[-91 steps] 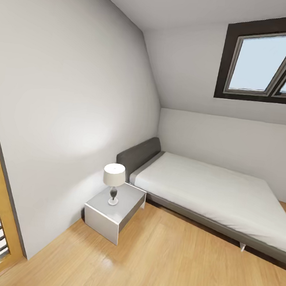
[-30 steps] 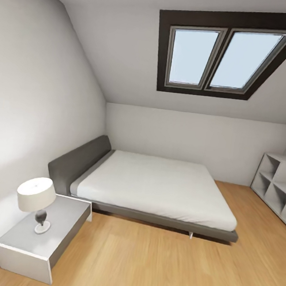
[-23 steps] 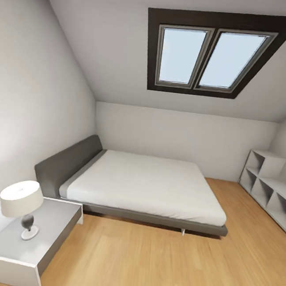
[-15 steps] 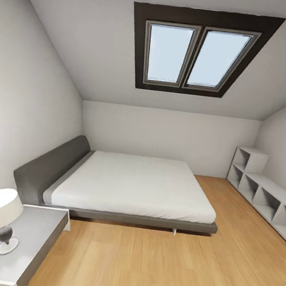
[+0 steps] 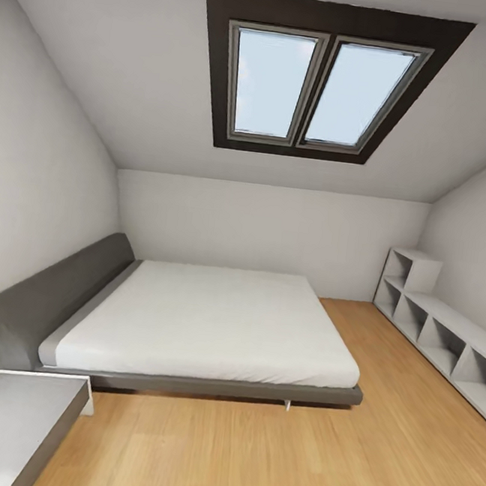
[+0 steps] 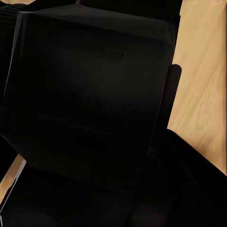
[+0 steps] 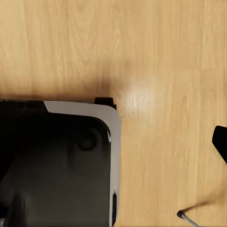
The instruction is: Attach the digital camera to the camera tripod in the bedroom.
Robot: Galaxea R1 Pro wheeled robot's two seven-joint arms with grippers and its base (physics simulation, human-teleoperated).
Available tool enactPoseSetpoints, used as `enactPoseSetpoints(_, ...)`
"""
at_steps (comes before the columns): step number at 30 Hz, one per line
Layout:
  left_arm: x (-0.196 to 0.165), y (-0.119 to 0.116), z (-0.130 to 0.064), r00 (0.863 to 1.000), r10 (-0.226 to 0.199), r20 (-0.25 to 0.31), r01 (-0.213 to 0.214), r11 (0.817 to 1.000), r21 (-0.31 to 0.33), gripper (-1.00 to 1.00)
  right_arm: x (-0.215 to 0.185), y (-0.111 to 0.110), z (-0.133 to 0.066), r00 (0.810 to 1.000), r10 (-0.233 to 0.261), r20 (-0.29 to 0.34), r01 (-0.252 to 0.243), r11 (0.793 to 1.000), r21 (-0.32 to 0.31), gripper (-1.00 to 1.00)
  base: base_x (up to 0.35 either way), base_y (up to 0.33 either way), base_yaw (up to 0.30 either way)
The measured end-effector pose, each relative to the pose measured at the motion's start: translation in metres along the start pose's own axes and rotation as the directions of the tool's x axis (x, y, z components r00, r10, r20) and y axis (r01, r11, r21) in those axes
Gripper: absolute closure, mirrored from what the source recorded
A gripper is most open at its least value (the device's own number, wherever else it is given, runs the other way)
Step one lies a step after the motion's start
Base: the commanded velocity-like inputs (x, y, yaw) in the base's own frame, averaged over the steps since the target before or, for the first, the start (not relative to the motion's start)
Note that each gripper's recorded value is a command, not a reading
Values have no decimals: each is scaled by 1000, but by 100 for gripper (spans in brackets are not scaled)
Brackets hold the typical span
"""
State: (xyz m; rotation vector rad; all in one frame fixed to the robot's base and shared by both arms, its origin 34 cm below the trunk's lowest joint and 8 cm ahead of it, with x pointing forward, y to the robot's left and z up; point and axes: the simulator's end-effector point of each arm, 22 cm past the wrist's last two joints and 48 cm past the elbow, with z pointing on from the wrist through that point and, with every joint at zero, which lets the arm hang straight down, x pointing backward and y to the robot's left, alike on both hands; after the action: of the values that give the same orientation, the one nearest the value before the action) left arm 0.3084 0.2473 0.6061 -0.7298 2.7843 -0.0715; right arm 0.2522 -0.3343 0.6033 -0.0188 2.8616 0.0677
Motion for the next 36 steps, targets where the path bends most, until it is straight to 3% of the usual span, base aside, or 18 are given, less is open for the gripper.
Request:
enactPoseSetpoints(15,-5,1,0,1000,2,20,-2,1000,-1,100,-2,4,1,1000,6,9,-6,1000,-3,-100,322,0,-16)
enactPoseSetpoints(36,-5,0,0,1000,2,21,-2,1000,0,100,-1,5,1,1000,7,7,-7,1000,-4,-100,322,0,-271)
